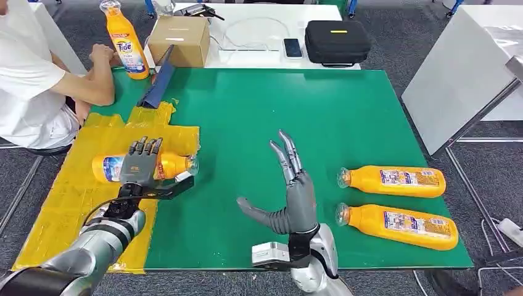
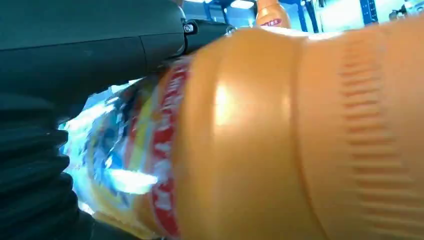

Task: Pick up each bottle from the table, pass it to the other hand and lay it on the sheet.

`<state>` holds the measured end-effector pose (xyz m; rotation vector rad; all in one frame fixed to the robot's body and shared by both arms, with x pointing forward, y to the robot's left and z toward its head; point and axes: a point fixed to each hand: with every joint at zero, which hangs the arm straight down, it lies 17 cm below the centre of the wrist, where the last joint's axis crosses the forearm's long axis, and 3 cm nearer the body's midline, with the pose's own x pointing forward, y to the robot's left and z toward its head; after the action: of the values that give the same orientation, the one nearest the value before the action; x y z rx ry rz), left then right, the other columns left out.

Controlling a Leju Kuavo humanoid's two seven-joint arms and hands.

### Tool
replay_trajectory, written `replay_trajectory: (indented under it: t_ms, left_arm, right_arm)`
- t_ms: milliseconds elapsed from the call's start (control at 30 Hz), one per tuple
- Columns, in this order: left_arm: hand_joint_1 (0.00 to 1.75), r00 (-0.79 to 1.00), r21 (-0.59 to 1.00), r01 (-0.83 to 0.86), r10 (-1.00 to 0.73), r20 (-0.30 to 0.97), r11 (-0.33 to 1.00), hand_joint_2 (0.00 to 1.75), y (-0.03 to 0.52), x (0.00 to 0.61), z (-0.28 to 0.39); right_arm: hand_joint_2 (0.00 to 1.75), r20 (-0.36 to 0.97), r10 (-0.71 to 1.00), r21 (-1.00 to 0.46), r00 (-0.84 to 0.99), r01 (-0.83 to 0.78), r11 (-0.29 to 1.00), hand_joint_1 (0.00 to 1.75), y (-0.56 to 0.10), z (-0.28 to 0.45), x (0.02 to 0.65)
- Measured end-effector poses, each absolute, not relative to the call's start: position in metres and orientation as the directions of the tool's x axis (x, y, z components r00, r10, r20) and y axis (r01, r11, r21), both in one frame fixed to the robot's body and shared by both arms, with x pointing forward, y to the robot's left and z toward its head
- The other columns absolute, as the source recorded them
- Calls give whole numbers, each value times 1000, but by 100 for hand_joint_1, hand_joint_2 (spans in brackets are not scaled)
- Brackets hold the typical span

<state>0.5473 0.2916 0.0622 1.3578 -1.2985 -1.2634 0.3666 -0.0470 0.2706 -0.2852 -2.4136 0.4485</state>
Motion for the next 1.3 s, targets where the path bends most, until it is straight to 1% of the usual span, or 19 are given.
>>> replay_trajectory:
  t_ms: [200, 500, 700, 800, 867, 1000, 1100, 1133, 1233, 1300]
  left_arm:
    - [0, -75, 991, -136, -997, -23, -13, 175, 291, 545, 61]
    - [0, -145, 974, -177, -983, 115, 141, 175, 269, 537, 70]
    - [0, -143, 961, -210, -978, 149, 178, 175, 266, 537, 81]
    - [0, -199, 946, -236, -964, 179, 224, 175, 255, 533, 89]
    - [0, -274, 905, -284, -932, 240, 316, 175, 242, 525, 106]
    - [0, -326, 719, -352, -798, 506, 600, 175, 242, 502, 141]
    - [0, -390, 565, -320, -649, 653, 760, 175, 237, 481, 166]
    - [0, -413, 523, -302, -604, 682, 797, 175, 234, 475, 176]
    - [0, -471, 475, -286, -554, 686, 832, 175, 226, 457, 199]
    - [0, -497, 425, -235, -484, 720, 874, 175, 222, 453, 206]
  right_arm:
    - [175, 563, 340, -428, -753, 87, 900, 0, -44, 264, 370]
    - [175, 558, 379, -474, -738, 91, 876, 0, -41, 253, 374]
    - [175, 560, 385, -483, -734, 89, 871, 0, -41, 249, 375]
    - [175, 552, 402, -499, -730, 97, 861, 0, -41, 247, 376]
    - [175, 538, 454, -542, -711, 120, 832, 0, -42, 241, 380]
    - [175, 470, 611, -669, -637, 194, 717, 0, -57, 219, 394]
    - [175, 403, 734, -772, -547, 228, 594, 0, -83, 195, 412]
    - [175, 384, 766, -799, -516, 231, 556, 0, -96, 185, 418]
    - [175, 348, 811, -834, -470, 240, 497, 0, -123, 173, 430]
    - [175, 320, 841, -864, -437, 228, 448, 0, -136, 163, 437]
